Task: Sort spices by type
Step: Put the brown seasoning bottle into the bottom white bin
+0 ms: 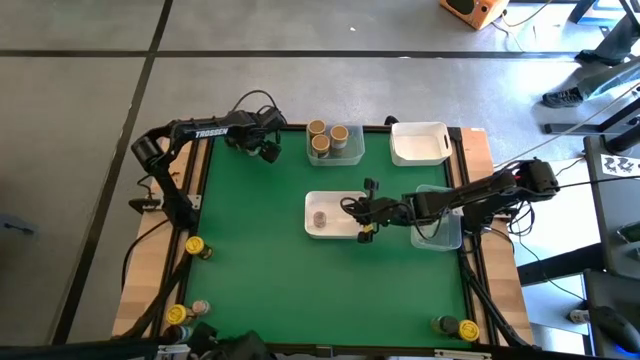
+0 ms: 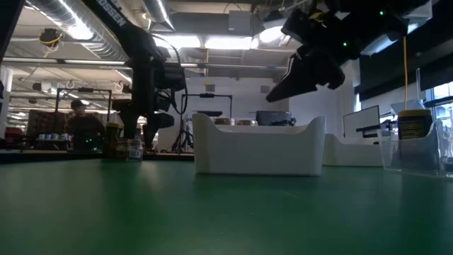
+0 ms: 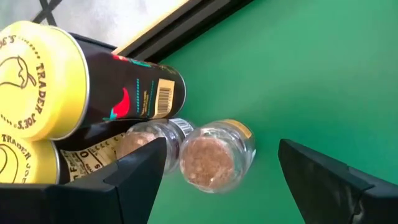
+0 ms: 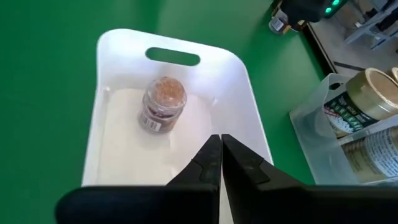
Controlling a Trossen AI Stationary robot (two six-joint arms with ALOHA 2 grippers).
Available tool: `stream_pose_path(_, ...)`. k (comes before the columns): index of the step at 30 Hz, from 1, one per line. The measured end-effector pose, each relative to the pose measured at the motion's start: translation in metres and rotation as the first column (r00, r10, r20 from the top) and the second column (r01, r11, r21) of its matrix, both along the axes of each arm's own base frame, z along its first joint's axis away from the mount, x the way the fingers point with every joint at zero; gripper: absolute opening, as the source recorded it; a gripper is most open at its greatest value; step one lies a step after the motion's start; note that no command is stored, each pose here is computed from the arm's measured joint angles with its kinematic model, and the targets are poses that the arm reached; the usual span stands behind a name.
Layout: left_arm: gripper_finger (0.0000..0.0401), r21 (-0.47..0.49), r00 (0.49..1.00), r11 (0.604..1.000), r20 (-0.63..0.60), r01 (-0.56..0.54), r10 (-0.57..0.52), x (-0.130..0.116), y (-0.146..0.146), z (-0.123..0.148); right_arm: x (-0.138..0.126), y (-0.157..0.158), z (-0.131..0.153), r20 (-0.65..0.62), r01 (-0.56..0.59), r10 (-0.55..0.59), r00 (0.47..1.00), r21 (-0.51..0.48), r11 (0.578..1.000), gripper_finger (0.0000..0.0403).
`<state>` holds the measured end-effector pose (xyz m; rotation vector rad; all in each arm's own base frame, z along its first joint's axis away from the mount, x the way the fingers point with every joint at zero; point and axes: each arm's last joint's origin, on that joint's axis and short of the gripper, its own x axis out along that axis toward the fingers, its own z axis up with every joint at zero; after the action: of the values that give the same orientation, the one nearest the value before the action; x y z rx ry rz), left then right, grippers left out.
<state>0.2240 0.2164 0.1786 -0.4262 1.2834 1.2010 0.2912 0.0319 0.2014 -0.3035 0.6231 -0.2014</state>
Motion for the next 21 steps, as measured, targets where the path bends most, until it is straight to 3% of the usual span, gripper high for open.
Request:
stream_pose_path(9, 0.0308, -0.025, 0.999, 1.000, 0.043, 0.009, -0.008, 0.000, 0.004, -0.002, 0.000, 0.001, 0.000, 0.002, -0.002, 0.002, 1.000, 0.000, 1.000, 0.0014)
stream_pose_path(17, 0.0308, -0.091, 1.000, 0.996, -0.028, 0.012, -0.015, 0.001, 0.008, -0.024, 0.000, 0.001, 0.000, 0.001, -0.002, 0.002, 1.000, 0.000, 1.000, 0.0014)
stream_pose_path(21, 0.0308, -0.131, 1.000, 0.991, -0.007, 0.027, -0.028, 0.003, 0.006, -0.028, 0.000, 0.001, 0.000, 0.001, -0.002, 0.002, 1.000, 0.000, 1.000, 0.0014)
